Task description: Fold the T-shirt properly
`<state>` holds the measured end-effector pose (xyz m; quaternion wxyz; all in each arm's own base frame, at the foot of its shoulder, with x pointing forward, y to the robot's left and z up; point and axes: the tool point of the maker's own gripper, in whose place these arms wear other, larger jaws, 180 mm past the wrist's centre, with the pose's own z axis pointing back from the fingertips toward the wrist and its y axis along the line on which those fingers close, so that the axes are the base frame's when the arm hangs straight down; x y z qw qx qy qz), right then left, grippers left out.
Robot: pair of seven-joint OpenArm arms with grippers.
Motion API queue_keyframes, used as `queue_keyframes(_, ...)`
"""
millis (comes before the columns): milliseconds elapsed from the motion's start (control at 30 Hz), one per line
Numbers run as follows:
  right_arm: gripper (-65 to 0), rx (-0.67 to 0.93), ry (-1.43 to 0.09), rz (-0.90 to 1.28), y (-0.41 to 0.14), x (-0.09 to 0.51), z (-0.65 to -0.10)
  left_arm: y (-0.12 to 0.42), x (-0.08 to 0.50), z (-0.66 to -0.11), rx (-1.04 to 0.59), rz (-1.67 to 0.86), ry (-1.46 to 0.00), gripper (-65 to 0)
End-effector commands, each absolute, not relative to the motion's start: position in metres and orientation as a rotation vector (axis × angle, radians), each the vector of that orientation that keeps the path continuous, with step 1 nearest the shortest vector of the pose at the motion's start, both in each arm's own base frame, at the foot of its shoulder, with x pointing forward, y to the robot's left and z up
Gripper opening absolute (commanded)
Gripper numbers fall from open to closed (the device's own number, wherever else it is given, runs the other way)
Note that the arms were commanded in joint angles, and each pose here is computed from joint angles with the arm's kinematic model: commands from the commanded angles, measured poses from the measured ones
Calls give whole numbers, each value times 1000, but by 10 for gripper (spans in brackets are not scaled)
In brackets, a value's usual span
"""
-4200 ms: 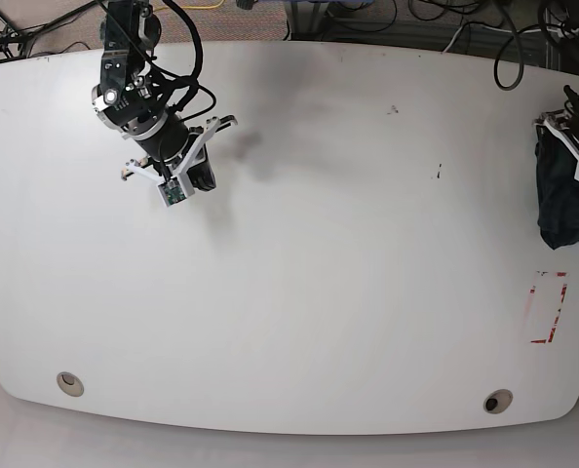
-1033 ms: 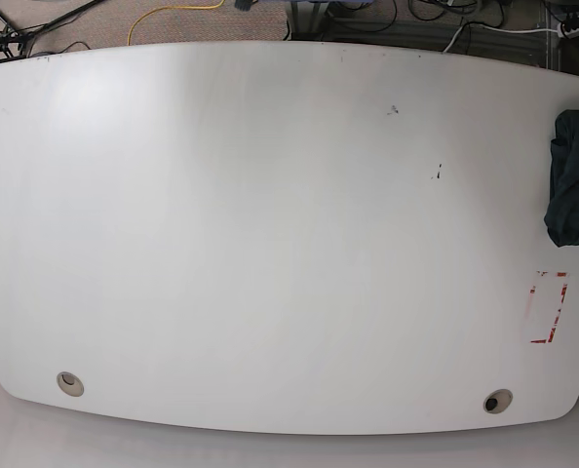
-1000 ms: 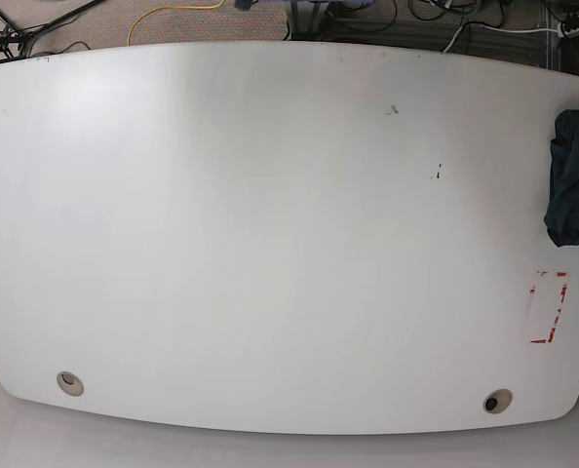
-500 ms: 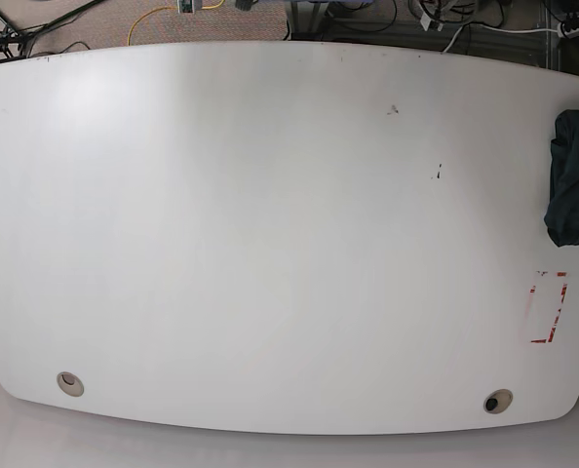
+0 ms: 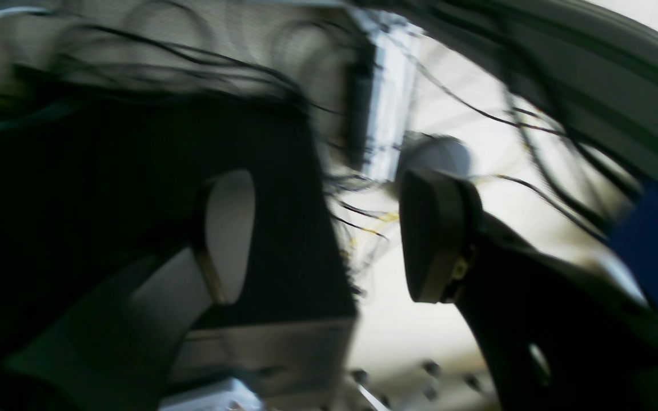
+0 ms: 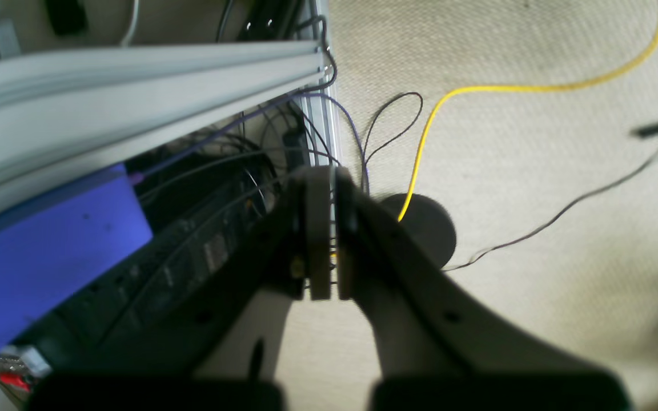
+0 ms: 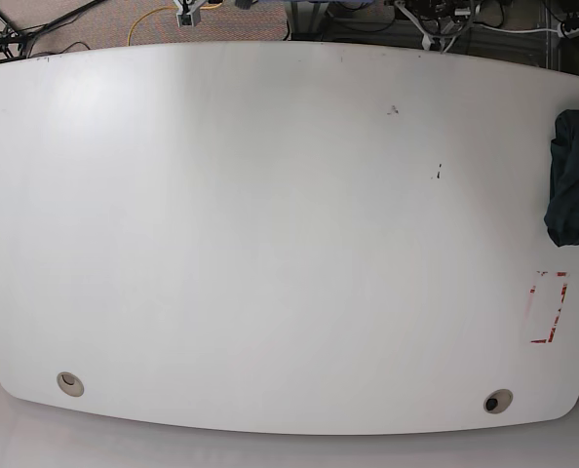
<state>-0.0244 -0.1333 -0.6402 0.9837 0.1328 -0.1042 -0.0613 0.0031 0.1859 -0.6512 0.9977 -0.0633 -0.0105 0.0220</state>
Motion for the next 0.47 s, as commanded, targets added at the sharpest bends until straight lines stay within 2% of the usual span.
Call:
queue_keyframes(0,-642,268,-204,-104,-131,-26,-641,193,-3,-652,-93,11,-9,-285)
queue_keyframes(167,-642,208,-183,-75,-139,-26,-647,197,-3,-653,-60,-6,-7,-285)
queue_keyframes(433,-642,223,-176,-38,-124,-26,-648,195,-3,-653,-60,-8,-4,-285)
